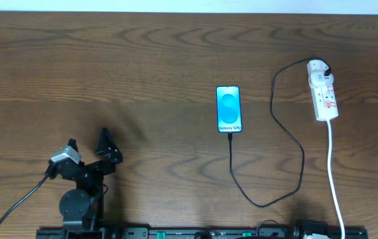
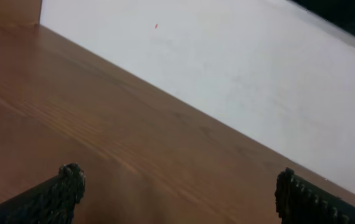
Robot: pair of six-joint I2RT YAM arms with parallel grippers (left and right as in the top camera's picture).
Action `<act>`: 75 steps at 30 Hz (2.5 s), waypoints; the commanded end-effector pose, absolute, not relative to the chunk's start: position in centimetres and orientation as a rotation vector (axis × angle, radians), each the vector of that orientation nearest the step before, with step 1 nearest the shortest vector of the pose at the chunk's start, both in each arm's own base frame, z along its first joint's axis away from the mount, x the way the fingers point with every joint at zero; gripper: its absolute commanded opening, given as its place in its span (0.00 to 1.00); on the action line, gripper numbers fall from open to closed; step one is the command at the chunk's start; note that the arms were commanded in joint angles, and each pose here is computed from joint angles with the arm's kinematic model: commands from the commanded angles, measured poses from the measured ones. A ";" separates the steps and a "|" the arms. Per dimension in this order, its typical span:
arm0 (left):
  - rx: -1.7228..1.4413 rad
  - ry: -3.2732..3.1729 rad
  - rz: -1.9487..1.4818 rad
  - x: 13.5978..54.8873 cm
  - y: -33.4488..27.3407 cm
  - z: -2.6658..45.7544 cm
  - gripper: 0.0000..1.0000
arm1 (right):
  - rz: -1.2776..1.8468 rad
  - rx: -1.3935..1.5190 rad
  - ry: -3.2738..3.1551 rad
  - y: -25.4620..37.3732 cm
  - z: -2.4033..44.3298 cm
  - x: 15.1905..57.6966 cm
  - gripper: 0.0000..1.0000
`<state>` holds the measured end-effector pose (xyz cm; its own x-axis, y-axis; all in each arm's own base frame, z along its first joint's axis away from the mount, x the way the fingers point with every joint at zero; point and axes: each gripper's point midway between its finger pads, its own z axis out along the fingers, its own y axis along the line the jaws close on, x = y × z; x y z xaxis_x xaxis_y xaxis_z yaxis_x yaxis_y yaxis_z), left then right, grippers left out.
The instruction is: Plug charger to phone and switch on socket
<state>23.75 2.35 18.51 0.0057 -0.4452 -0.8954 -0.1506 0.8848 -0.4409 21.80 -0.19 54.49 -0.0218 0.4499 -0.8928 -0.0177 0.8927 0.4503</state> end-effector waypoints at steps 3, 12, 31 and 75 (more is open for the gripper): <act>-0.497 1.576 -0.234 24.2 2.6 16.5 1.00 | 0.384 0.336 1.564 0.0 54.3 21.8 0.08; -0.521 1.582 -0.206 24.3 3.1 15.2 1.00 | 0.384 0.336 1.565 0.0 54.3 21.8 0.08; -0.514 1.737 -0.194 24.4 2.5 11.8 1.00 | 0.440 0.321 1.583 0.8 54.0 21.8 0.08; -0.252 1.696 -0.019 24.3 2.3 13.9 1.00 | 0.479 0.167 1.132 3.5 59.4 2.0 0.13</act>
<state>24.33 2.39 15.55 -0.0451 -0.3353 -0.9410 -0.1639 0.9317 -0.3242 2.25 3.39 59.39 0.3366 0.4423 -0.8313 -0.2709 0.8910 0.3644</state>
